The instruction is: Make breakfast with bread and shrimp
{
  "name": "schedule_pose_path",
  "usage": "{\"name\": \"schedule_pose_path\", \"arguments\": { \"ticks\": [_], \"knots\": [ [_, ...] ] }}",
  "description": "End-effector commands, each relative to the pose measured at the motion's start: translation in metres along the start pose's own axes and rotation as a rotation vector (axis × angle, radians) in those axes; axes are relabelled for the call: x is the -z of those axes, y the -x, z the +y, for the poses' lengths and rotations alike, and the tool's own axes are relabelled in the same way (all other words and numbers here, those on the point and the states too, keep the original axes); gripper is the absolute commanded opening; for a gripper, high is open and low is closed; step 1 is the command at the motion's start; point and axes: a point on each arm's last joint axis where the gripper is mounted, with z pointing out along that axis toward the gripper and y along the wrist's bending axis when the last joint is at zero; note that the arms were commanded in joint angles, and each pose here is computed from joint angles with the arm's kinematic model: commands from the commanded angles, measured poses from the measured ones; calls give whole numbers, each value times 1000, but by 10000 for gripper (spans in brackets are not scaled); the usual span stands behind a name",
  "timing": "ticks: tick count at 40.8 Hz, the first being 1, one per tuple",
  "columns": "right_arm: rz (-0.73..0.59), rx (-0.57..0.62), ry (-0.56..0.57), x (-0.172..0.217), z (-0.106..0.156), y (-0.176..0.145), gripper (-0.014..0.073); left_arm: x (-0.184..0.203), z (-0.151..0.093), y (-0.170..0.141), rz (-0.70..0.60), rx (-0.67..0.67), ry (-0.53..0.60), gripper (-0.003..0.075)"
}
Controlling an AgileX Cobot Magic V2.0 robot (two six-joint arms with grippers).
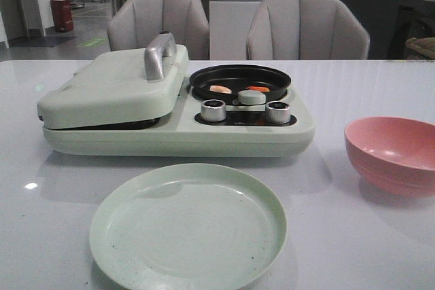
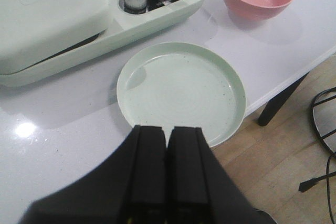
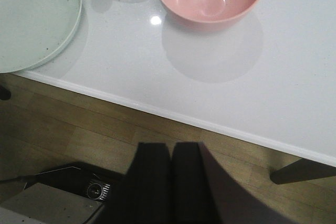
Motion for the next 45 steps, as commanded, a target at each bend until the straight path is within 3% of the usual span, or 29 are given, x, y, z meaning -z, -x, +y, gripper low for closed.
{"name": "schedule_pose_path", "arguments": {
  "ticks": [1,7,15,27,31,33,39,45],
  "knots": [
    [-82,4,0,5,1,11,36,5,2,11,-68,-13,29,102],
    [-81,4,0,5,1,11,36,6,15,9,-52,53,151,102],
    [-81,4,0,5,1,11,36,5,13,9,-50,106,125,101],
    [-80,4,0,5,1,11,36,5,13,9,-50,106,126,102],
    [-80,4,0,5,1,11,36,6,20,9,-64,5,197,101],
    [-80,4,0,5,1,11,36,9,23,6,-101,-17,228,101],
    [-78,4,0,5,1,11,36,19,40,-6,-293,78,357,102],
    [-78,4,0,5,1,11,36,27,50,-35,-474,148,498,102]
  ]
}}
